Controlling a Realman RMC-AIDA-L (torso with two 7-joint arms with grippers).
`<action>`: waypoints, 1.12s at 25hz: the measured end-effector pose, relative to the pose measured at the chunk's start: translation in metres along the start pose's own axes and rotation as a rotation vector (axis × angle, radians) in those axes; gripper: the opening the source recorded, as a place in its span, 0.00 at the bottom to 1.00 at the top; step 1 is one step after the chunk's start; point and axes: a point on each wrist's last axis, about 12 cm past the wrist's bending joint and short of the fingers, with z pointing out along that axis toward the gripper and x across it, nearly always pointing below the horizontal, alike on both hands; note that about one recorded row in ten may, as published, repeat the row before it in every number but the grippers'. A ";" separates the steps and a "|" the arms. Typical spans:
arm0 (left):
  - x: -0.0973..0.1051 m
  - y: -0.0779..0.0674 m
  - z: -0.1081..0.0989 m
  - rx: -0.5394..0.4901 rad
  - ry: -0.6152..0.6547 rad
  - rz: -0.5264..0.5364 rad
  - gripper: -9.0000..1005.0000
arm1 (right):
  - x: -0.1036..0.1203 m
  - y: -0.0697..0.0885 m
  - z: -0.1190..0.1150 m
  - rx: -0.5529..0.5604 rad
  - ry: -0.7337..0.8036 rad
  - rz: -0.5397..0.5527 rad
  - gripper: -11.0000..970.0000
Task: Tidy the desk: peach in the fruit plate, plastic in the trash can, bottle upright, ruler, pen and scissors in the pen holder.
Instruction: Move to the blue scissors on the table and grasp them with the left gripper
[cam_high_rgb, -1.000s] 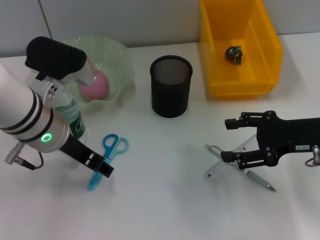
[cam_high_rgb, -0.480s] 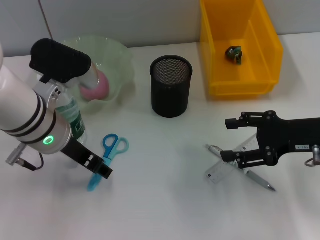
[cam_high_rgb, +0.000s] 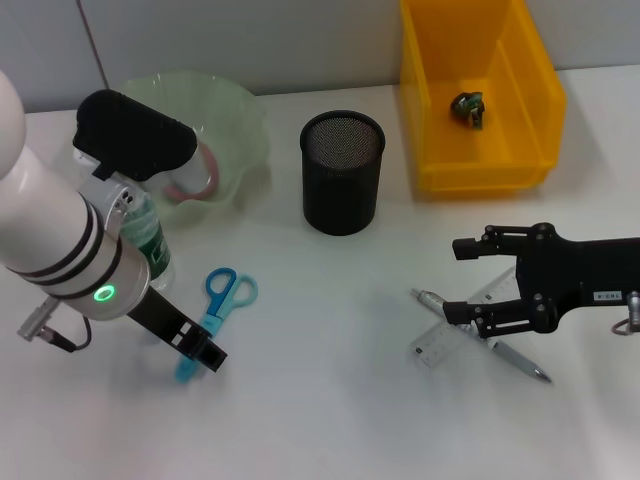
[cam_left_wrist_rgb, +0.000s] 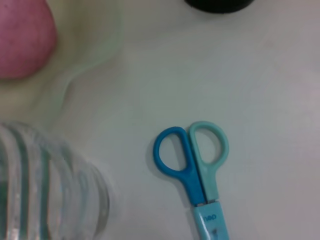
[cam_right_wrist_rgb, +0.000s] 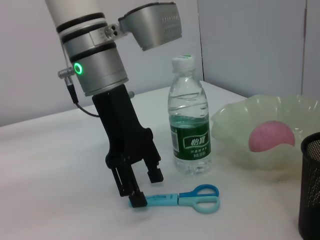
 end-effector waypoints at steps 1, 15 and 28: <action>0.000 -0.001 0.001 0.000 0.002 0.004 0.74 | 0.000 0.000 0.000 0.000 0.000 0.000 0.85; 0.002 -0.003 0.003 0.009 0.007 0.010 0.74 | 0.000 0.001 0.000 -0.001 -0.003 0.002 0.85; 0.002 -0.005 0.007 0.011 0.030 0.019 0.73 | -0.001 0.000 0.003 -0.007 -0.003 -0.001 0.85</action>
